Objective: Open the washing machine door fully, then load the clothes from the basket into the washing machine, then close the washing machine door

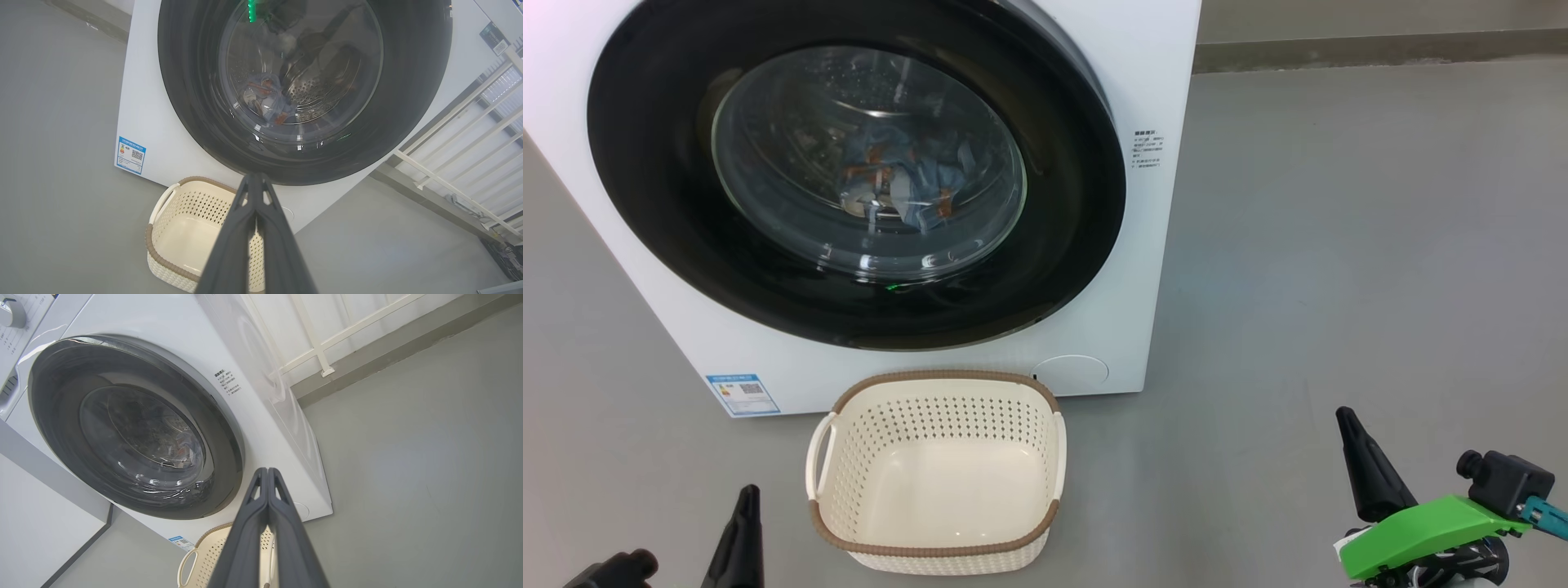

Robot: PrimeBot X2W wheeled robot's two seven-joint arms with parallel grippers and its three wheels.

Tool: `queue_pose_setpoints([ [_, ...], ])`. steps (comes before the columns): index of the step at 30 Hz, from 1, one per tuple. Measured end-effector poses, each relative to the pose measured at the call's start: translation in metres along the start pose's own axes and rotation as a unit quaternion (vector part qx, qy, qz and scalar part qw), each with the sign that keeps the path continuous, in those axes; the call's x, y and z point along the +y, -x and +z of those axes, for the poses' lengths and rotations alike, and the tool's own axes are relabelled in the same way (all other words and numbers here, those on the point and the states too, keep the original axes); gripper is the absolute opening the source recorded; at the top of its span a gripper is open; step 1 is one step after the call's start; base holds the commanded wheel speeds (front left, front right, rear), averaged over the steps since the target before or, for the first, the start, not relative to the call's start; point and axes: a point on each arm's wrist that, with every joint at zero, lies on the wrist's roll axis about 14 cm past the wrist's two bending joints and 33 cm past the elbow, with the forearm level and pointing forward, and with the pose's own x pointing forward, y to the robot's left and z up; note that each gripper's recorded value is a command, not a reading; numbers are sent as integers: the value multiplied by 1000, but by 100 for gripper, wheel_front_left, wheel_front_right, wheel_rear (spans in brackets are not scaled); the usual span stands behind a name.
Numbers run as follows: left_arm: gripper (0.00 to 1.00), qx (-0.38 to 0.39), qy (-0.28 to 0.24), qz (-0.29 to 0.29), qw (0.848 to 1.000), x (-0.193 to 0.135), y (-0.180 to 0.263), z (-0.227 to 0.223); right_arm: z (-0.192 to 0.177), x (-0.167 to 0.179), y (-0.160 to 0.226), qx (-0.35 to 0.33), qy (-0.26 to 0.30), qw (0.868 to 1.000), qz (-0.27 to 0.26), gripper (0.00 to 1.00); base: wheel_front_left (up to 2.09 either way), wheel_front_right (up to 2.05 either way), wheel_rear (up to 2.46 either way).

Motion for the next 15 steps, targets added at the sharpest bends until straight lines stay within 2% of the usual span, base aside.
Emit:
queue_pose_setpoints([
  [15, 0, 6, 77, 17, 997, 5, -4, -1, 0, -6, -1, 3, -77, 997, -18, 0, 0, 0, 0],
])
